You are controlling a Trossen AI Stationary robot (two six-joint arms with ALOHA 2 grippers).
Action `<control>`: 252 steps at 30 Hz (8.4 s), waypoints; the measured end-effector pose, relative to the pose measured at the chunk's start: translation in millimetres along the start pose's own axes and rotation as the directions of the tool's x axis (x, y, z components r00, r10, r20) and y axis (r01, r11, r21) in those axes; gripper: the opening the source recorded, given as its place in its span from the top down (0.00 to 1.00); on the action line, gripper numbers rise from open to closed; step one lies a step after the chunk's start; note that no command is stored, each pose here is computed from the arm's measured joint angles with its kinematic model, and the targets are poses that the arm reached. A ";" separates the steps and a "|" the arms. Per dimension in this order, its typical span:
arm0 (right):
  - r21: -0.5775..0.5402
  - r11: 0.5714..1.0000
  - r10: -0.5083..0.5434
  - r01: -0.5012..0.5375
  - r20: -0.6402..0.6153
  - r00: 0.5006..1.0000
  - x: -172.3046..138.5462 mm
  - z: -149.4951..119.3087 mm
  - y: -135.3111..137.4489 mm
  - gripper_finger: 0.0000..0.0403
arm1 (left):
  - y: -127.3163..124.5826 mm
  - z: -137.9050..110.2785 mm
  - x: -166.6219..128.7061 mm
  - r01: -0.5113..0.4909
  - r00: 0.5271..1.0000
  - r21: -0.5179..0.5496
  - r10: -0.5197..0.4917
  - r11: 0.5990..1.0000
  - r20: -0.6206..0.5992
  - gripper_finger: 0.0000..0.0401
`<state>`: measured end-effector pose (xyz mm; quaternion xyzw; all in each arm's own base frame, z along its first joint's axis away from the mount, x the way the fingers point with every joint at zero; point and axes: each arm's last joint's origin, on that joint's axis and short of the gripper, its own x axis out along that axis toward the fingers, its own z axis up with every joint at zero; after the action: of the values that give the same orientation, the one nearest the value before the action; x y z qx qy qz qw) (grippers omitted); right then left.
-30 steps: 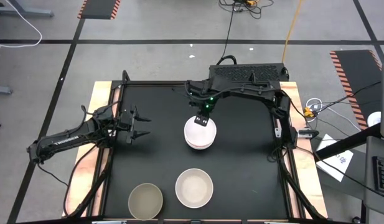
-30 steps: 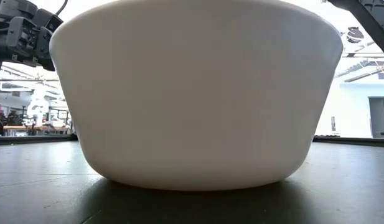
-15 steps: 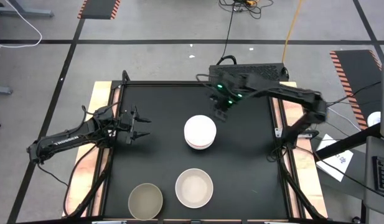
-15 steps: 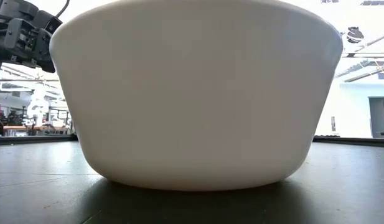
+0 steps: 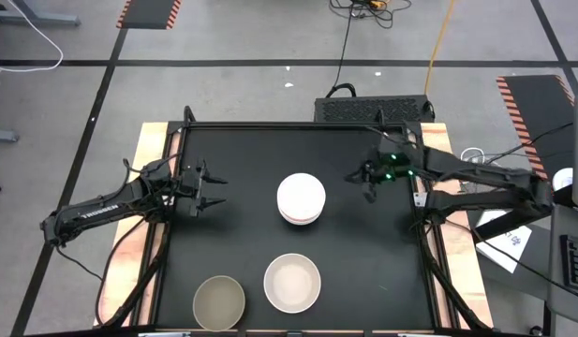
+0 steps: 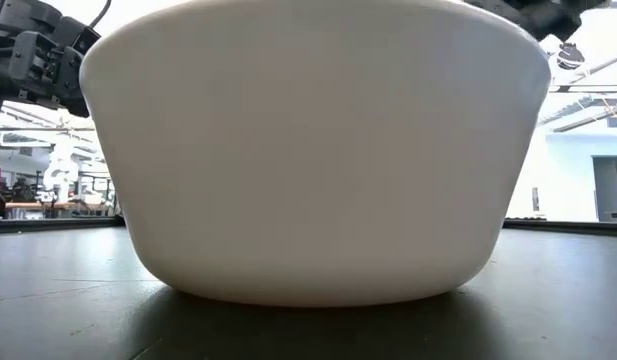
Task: Nest bowls inside each other
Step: Stack the gray bowl on the white bowl
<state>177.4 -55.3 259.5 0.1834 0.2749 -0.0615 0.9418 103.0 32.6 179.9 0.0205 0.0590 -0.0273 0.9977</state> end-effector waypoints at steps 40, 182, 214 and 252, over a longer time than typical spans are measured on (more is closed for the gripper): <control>-0.195 0.953 0.284 -0.232 0.305 0.909 12.2 -124.4 -9.0 1.00 | 3.3 2.0 -0.2 -0.110 0.994 -0.022 0.110 0.994 0.011 0.34; -0.287 0.902 0.398 -0.322 0.261 0.880 12.0 -127.8 3.5 1.00 | 35.2 187.9 189.6 0.005 0.901 -0.134 -0.062 0.991 -0.428 0.99; -0.280 0.906 0.384 -0.318 0.225 0.895 13.6 -131.4 2.1 1.00 | 75.5 160.1 292.3 -0.146 0.592 -0.157 -0.040 0.977 -0.805 0.99; -0.280 0.906 0.384 -0.318 0.226 0.895 13.6 -131.4 2.1 1.00 | 59.8 127.1 306.2 -0.168 0.606 -0.161 -0.027 0.973 -0.795 0.99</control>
<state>124.2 -3.8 150.2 0.1067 0.1085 0.1187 0.9812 424.9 70.7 271.8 -0.0773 0.4958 0.0306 0.8645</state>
